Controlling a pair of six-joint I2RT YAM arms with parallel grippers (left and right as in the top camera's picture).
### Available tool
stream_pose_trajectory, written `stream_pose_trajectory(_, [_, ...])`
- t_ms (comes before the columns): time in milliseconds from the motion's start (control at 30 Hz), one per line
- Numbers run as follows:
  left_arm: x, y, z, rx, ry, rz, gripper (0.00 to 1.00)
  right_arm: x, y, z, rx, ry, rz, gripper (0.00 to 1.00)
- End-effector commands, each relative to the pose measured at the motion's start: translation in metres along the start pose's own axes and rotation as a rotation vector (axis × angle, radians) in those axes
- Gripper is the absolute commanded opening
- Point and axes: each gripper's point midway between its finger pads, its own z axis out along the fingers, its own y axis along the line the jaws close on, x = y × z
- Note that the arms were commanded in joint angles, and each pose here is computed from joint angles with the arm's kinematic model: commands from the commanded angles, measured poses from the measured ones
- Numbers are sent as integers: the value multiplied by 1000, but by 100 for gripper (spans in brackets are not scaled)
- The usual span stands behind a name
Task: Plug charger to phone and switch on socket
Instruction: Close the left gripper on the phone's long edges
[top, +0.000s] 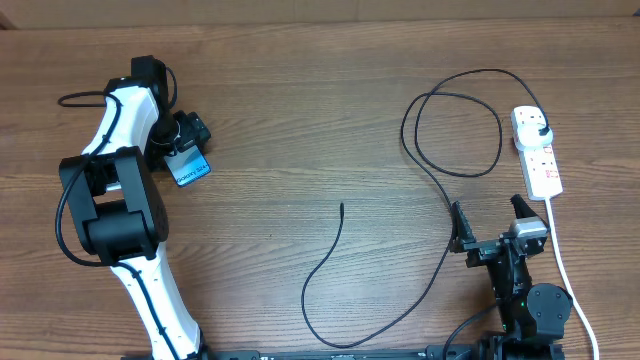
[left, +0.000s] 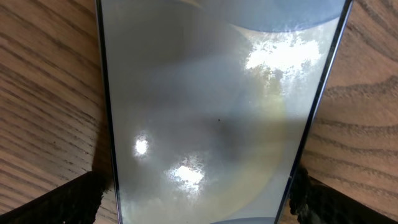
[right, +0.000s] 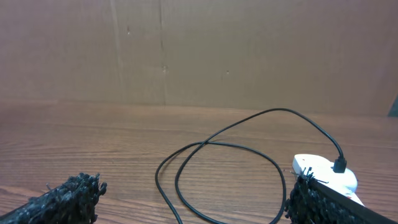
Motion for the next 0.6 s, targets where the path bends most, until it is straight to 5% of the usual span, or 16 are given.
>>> stream_pose_trajectory(0, [7,19,11,-51,36,-28,100,1,2,0,-11,-5,1,100])
stream_pose_trajectory(567, [1,27,12,-40,30,-44,100,1,2,0,-11,-5,1,100])
